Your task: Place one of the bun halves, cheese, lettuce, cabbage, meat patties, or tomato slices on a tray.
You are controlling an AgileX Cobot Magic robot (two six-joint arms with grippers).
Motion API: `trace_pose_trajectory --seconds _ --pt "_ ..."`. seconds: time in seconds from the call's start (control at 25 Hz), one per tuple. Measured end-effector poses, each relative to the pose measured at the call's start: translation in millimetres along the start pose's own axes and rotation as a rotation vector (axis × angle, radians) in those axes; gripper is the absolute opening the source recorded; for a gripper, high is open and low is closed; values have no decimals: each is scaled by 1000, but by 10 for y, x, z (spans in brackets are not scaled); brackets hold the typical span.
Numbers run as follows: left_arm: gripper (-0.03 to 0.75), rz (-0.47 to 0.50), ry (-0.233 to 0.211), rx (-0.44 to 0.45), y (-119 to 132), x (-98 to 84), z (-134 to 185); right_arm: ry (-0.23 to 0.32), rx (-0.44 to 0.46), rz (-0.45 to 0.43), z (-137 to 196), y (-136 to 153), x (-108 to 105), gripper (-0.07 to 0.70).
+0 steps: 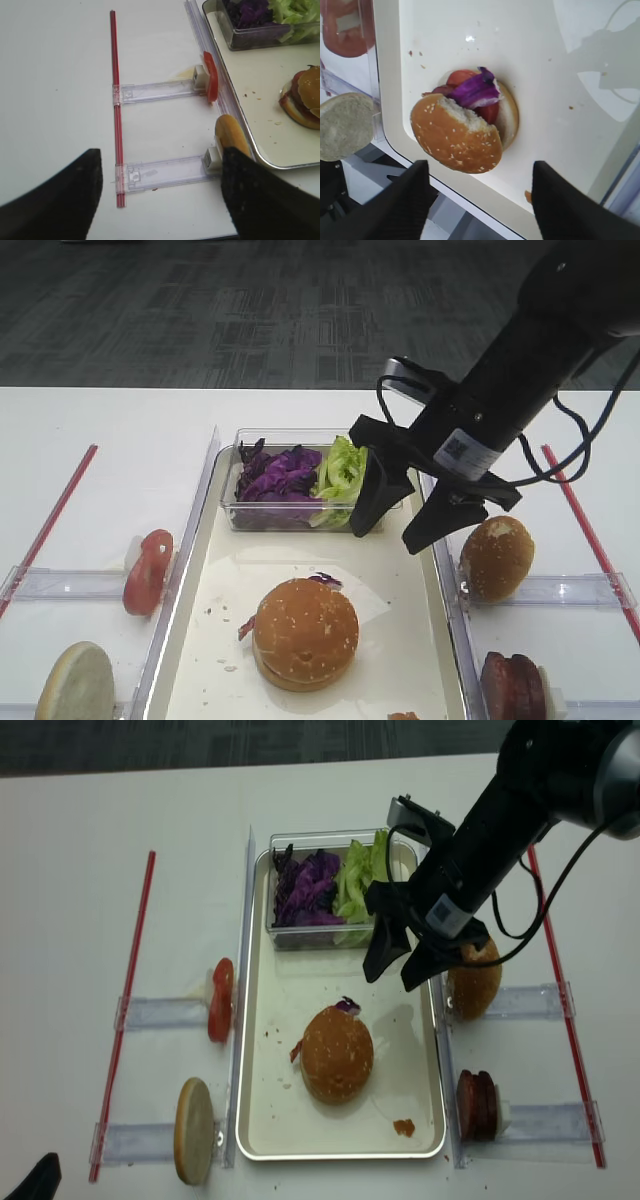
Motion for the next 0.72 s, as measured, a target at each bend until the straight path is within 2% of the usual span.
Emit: trace_pose_trajectory --seconds 0.28,0.48,0.72 --pt "468 0 0 0 0 0 0 24 27 148 -54 -184 -48 461" --pt "468 0 0 0 0 0 0 35 -21 285 -169 -377 -96 461" --pt "468 0 0 0 0 0 0 18 -74 376 -205 -573 -88 461"
Point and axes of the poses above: a point on each arm's last joint axis where the gripper is mounted, y pointing out along that axis toward the gripper, x along the wrist's bending axis when the last joint is at zero, z = x × y, the point moved 4 cm from there along y, pointing out along that axis toward the gripper, and after that the axes turned 4 degrees about -y, right-handed, at the moved point
